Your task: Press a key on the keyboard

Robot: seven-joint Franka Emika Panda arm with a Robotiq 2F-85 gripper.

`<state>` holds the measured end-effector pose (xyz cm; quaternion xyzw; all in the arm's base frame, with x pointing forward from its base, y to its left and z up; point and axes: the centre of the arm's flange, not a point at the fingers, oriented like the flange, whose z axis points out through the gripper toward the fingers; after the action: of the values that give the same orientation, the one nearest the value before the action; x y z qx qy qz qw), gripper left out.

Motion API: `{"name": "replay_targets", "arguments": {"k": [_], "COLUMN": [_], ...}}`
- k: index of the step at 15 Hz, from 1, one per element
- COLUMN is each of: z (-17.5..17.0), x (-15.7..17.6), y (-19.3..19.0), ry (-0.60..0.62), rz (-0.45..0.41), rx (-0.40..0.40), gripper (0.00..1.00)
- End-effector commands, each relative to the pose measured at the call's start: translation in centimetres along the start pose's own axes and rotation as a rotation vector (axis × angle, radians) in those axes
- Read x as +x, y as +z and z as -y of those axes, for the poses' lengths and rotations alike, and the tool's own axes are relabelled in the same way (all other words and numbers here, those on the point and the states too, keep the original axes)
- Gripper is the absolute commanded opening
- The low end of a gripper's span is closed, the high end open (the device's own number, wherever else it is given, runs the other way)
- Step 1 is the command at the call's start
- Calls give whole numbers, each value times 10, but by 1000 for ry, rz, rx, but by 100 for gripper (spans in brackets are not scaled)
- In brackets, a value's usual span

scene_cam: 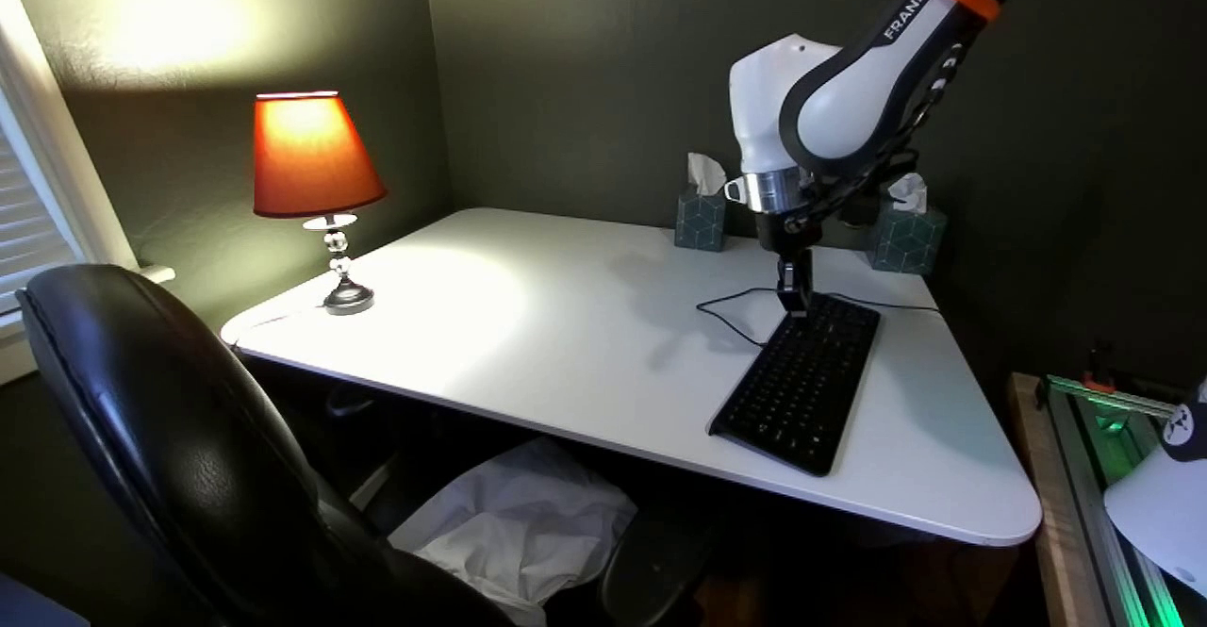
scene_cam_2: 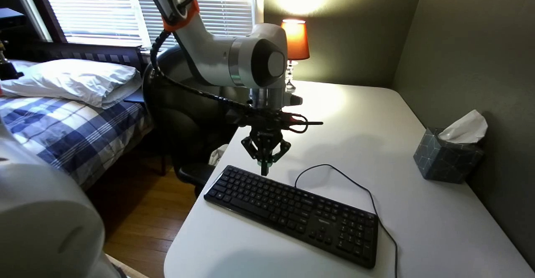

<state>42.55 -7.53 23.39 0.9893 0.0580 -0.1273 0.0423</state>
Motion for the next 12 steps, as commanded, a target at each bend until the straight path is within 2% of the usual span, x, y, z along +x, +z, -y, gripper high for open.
{"name": "replay_targets", "arguments": {"k": [1, 12], "z": [-5, -14], "x": [11, 28], "y": [14, 31], "ry": [-48, -98], "rz": [-1, 30], "rx": [-4, 3], "gripper": [0, 0]}}
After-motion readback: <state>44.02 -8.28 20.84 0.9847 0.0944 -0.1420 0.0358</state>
